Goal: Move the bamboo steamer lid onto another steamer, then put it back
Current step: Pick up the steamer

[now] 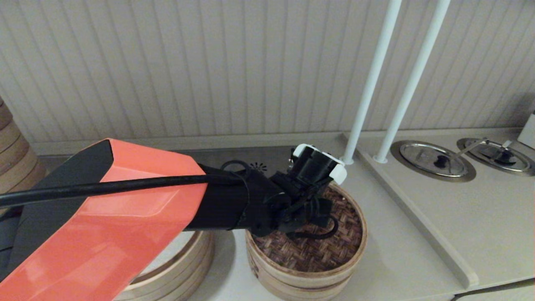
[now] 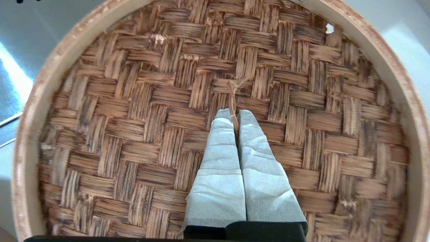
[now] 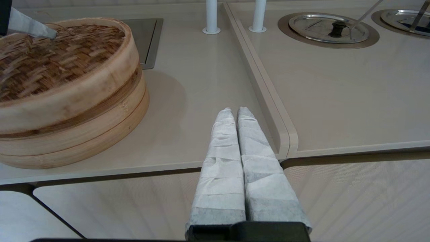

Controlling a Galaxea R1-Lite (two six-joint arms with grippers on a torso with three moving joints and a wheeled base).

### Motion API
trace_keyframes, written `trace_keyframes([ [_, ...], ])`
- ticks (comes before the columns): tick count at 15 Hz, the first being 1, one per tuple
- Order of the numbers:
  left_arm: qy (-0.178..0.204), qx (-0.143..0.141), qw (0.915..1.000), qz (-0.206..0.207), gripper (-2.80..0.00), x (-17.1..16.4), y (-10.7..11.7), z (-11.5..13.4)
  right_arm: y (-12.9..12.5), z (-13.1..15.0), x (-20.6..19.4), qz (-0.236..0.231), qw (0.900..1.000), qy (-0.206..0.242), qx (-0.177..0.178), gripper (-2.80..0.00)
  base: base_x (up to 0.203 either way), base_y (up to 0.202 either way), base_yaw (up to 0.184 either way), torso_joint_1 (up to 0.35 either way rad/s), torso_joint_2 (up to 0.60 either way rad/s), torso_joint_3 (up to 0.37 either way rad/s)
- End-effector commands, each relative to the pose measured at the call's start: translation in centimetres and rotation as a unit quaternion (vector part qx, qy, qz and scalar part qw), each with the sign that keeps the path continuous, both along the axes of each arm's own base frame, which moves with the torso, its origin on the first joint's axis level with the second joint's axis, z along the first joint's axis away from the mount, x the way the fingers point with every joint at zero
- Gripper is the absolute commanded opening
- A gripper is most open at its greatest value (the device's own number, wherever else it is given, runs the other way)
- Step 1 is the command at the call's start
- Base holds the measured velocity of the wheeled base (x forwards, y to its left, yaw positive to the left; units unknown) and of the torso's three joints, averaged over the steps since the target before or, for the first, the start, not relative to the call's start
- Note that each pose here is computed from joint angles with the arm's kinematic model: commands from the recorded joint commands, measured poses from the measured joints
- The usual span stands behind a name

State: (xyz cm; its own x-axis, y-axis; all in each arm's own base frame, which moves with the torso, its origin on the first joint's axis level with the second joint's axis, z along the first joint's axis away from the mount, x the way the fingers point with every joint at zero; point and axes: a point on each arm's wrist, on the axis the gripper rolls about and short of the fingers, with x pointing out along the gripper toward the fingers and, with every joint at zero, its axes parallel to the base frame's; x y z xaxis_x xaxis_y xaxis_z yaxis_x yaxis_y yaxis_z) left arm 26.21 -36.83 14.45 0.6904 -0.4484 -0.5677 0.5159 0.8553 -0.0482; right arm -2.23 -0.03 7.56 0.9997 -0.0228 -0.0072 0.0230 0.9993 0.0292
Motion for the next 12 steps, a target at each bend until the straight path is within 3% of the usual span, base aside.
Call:
trace_keyframes([
  [1, -0.003, -0.004, 1.0000, 0.002, -2.80, -0.06, 0.10, 0.38, 0.00, -0.08, 0.03, 0.000, 1.000, 0.002, 0.000, -2.80, 0.000, 0.000, 0.000, 0.000, 0.00, 0.000],
  [12, -0.017, 0.014, 0.9997, -0.014, -2.80, -0.47, 0.88, 1.21, 0.00, -0.08, 0.03, 0.000, 1.000, 0.002, 0.000, -2.80, 0.000, 0.000, 0.000, 0.000, 0.00, 0.000],
])
